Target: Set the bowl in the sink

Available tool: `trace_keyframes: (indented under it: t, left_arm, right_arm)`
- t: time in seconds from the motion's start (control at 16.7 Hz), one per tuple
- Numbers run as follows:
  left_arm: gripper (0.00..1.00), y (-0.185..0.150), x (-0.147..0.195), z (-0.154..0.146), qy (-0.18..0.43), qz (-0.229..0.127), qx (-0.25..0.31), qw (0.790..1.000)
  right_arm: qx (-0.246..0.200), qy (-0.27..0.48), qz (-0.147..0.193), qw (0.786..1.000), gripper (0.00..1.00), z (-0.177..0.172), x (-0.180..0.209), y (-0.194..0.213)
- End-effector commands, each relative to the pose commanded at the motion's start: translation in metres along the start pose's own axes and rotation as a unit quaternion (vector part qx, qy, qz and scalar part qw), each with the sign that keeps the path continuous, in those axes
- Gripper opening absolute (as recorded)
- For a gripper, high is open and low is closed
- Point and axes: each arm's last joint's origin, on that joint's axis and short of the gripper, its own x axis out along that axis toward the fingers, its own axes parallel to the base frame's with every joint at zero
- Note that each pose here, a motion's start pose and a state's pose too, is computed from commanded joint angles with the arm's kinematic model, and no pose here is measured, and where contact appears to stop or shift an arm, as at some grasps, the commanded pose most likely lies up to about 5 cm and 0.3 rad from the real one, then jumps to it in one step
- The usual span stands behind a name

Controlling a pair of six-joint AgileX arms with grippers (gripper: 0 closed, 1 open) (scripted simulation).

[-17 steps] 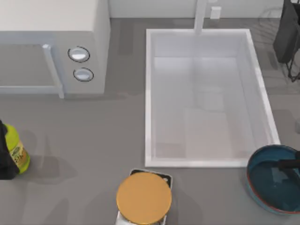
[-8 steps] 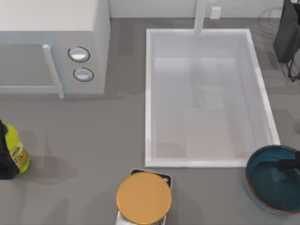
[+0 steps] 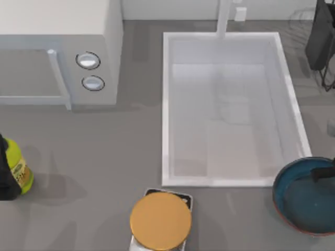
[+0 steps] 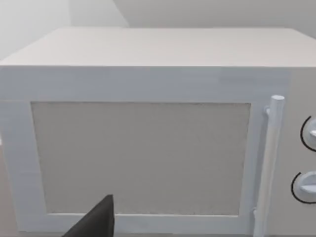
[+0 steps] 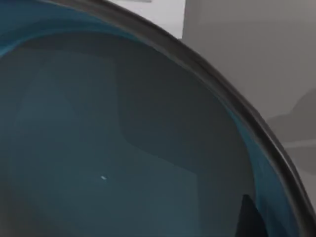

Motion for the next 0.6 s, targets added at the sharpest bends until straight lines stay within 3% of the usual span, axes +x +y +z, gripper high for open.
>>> trace_keyframes:
  t: [0.24, 0.42, 0.6]
  left_arm:
    - [1.00, 0.000, 0.000, 0.000, 0.000, 0.000, 0.000, 1.000]
    - [1.00, 0.000, 0.000, 0.000, 0.000, 0.000, 0.000, 1.000]
    - [1.00, 0.000, 0.000, 0.000, 0.000, 0.000, 0.000, 1.000]
  right_arm:
    - [-0.013, 0.018, 0.006, 1.000, 0.00, 0.000, -0.056, -0.001]
    - [0.015, 0.002, 0.022, 1.000, 0.00, -0.002, -0.096, -0.012]
    - [0.042, -0.008, 0.028, 0.999, 0.00, -0.001, -0.110, -0.019]
